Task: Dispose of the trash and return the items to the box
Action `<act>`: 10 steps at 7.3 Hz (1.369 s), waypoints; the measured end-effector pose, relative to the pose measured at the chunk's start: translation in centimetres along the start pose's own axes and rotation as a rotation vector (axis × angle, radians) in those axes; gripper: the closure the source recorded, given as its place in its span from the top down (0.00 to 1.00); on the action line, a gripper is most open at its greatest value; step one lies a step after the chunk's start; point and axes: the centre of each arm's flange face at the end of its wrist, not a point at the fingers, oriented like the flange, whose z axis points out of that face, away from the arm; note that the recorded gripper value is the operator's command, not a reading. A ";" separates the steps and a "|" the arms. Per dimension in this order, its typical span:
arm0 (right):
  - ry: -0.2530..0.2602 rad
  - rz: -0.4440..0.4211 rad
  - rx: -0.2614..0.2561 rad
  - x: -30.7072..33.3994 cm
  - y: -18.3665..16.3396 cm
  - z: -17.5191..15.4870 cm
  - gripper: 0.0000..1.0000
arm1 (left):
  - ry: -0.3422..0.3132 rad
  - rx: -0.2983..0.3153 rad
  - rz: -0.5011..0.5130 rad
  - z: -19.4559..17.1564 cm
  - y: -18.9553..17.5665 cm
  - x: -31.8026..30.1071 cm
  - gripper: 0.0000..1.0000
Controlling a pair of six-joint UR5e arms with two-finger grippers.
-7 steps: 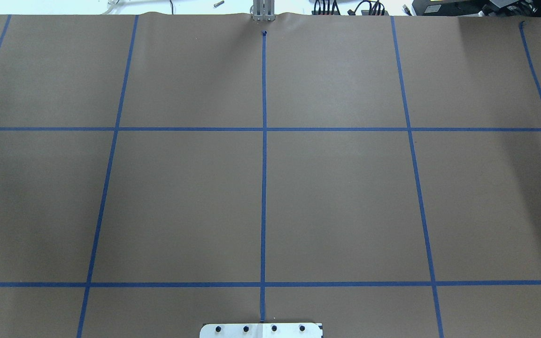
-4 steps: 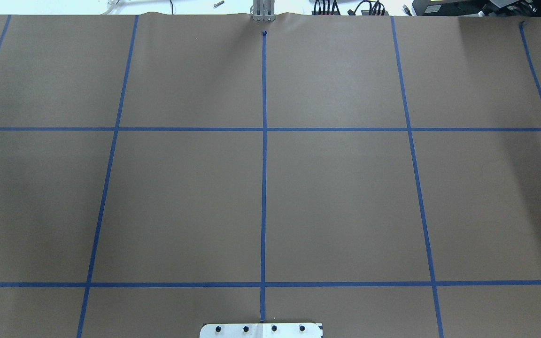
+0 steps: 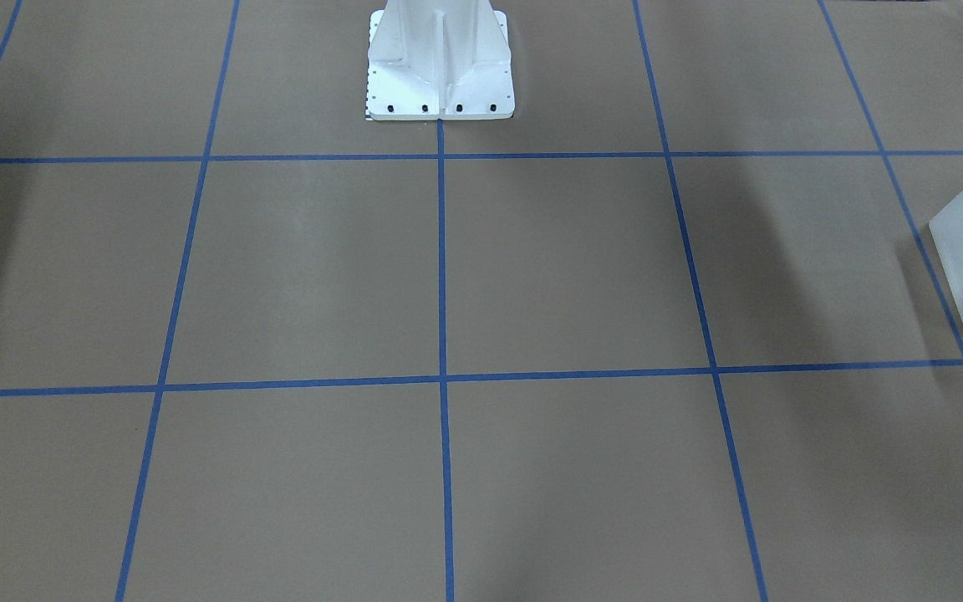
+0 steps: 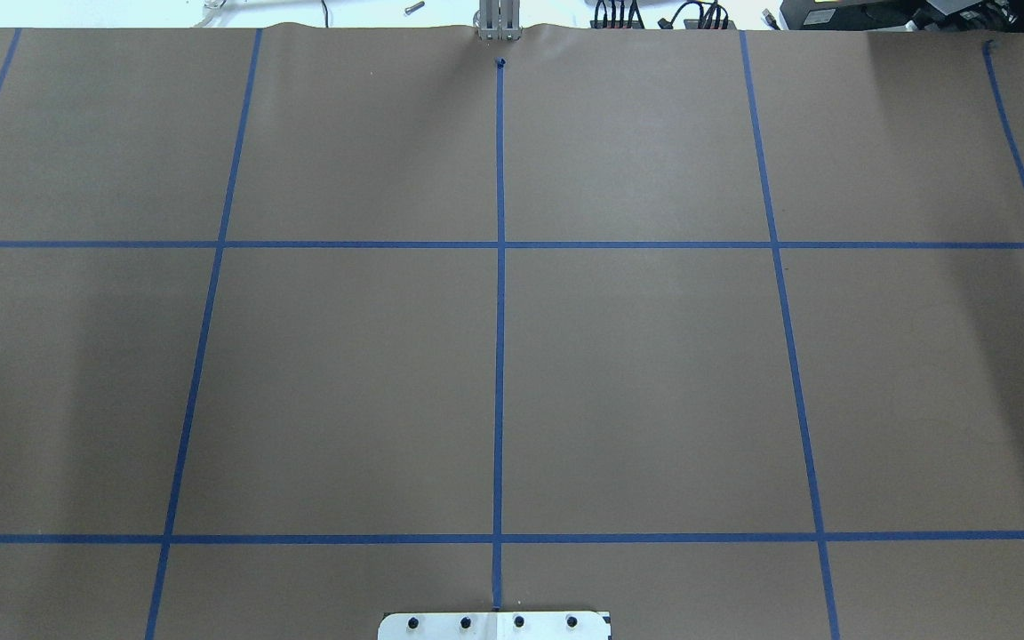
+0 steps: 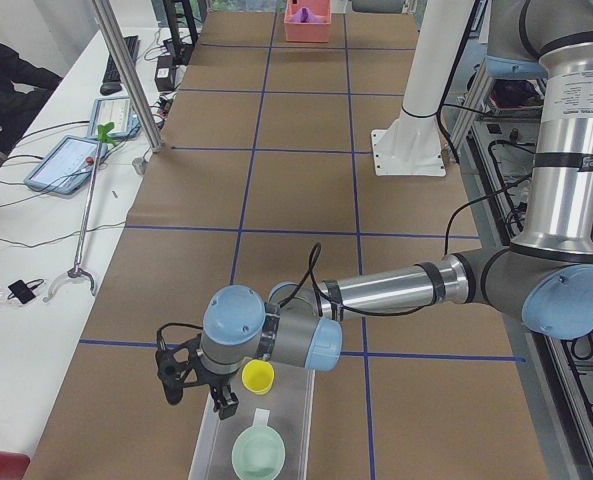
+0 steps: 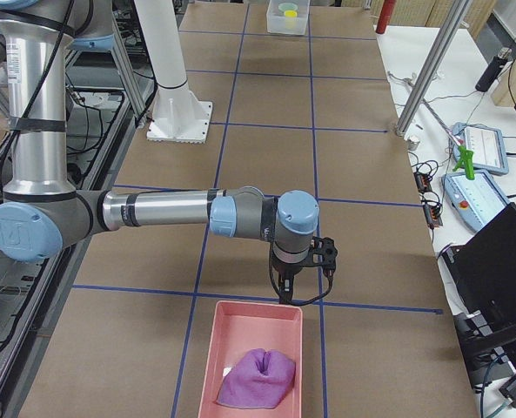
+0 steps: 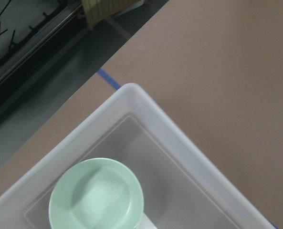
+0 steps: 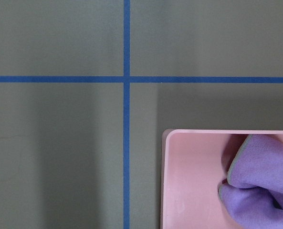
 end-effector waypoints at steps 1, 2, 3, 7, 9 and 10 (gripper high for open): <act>0.001 0.005 -0.005 0.2 0.2 0.2 1.00 | 0.019 0.002 0.102 -0.3 1.0 4.4 0.99; 0.000 0.009 -0.009 0.3 0.4 0.4 1.00 | 0.031 -0.011 0.182 0.1 3.1 7.7 0.99; -0.001 0.011 -0.010 0.4 0.5 0.5 1.00 | 0.040 -0.031 0.232 0.7 4.9 9.6 0.99; -0.007 0.004 0.000 -0.1 0.3 0.0 1.00 | 0.035 -0.075 0.361 1.5 8.5 7.9 0.99; -0.008 0.003 0.001 -0.2 0.3 -0.1 1.00 | 0.023 -0.095 0.432 1.5 9.0 7.3 0.99; -0.008 0.003 0.001 -0.2 0.3 -0.1 1.00 | 0.009 -0.119 0.457 1.0 8.9 7.7 0.99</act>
